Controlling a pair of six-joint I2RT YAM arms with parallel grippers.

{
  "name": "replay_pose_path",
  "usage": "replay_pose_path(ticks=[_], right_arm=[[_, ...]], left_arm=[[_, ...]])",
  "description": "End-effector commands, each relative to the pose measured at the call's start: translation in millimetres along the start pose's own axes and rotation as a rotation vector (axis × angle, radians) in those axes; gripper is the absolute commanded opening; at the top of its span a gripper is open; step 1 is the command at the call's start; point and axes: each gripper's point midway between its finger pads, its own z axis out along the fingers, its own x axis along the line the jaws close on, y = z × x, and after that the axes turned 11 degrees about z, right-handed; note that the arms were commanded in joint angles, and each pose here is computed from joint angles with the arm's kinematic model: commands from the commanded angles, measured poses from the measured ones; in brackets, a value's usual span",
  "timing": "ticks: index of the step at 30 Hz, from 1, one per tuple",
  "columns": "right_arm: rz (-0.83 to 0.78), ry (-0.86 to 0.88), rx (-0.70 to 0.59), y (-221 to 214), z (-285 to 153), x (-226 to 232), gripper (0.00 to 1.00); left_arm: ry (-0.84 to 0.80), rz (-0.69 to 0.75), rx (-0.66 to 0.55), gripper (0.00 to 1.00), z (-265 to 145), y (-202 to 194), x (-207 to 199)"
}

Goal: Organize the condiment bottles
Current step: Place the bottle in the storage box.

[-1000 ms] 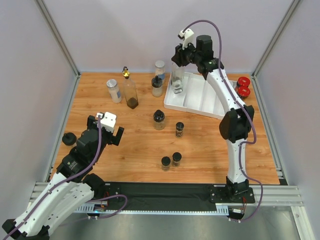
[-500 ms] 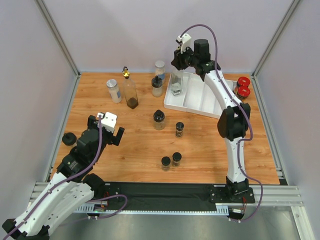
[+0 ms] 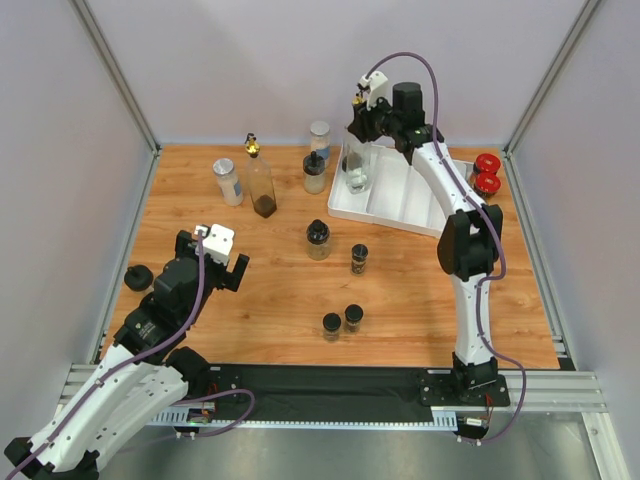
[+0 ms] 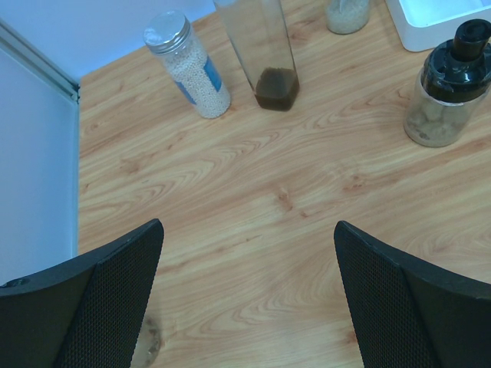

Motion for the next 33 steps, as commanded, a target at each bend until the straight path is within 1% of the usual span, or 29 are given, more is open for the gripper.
replay_pose_path(ticks=[1,2,3,4,5,8,10,13,17,21,24,25,28,29,31,33], right_arm=[[-0.072,0.006,-0.103,38,-12,2,0.37],[-0.069,0.010,-0.103,38,-15,5,0.54],[-0.066,0.012,-0.103,38,-17,5,0.61],[-0.064,0.014,-0.104,37,-19,6,0.66],[-0.065,0.015,-0.105,36,-22,7,0.77],[-0.064,0.020,-0.104,37,-27,11,0.90],[-0.066,0.023,-0.106,39,-33,13,0.96],[-0.071,0.029,-0.112,44,-43,20,1.00],[-0.101,0.049,-0.099,46,-59,30,1.00],[-0.100,0.071,-0.097,50,-88,38,1.00],[-0.088,0.090,-0.071,44,-117,50,1.00],[-0.083,0.100,-0.054,38,-132,57,1.00],[-0.099,0.109,-0.005,21,-155,69,1.00],[-0.083,0.112,0.034,8,-172,77,1.00],[-0.065,0.117,0.079,-9,-188,86,1.00],[-0.063,0.130,0.097,-27,-210,99,1.00]], left_arm=[[-0.004,0.015,-0.012,1.00,2,2,-1],[-0.005,0.016,-0.011,1.00,2,1,-1],[-0.003,0.014,-0.013,1.00,1,2,-1],[-0.005,0.012,-0.017,1.00,1,3,-1],[-0.005,0.014,-0.016,1.00,1,2,-1],[-0.008,0.011,-0.020,1.00,1,4,-1],[-0.009,0.009,-0.019,1.00,1,3,-2],[-0.008,0.005,-0.025,1.00,0,4,-1],[-0.017,0.001,-0.036,1.00,-2,6,-2],[-0.024,-0.013,-0.048,1.00,-3,10,-3],[-0.033,-0.033,-0.063,1.00,-5,13,-4],[-0.041,-0.041,-0.077,1.00,-5,17,-4],[-0.056,-0.067,-0.099,1.00,-6,24,-6],[-0.061,-0.074,-0.104,1.00,-6,26,-7],[-0.087,-0.089,-0.115,1.00,-4,32,-11],[-0.100,-0.097,-0.116,1.00,-2,36,-13]])
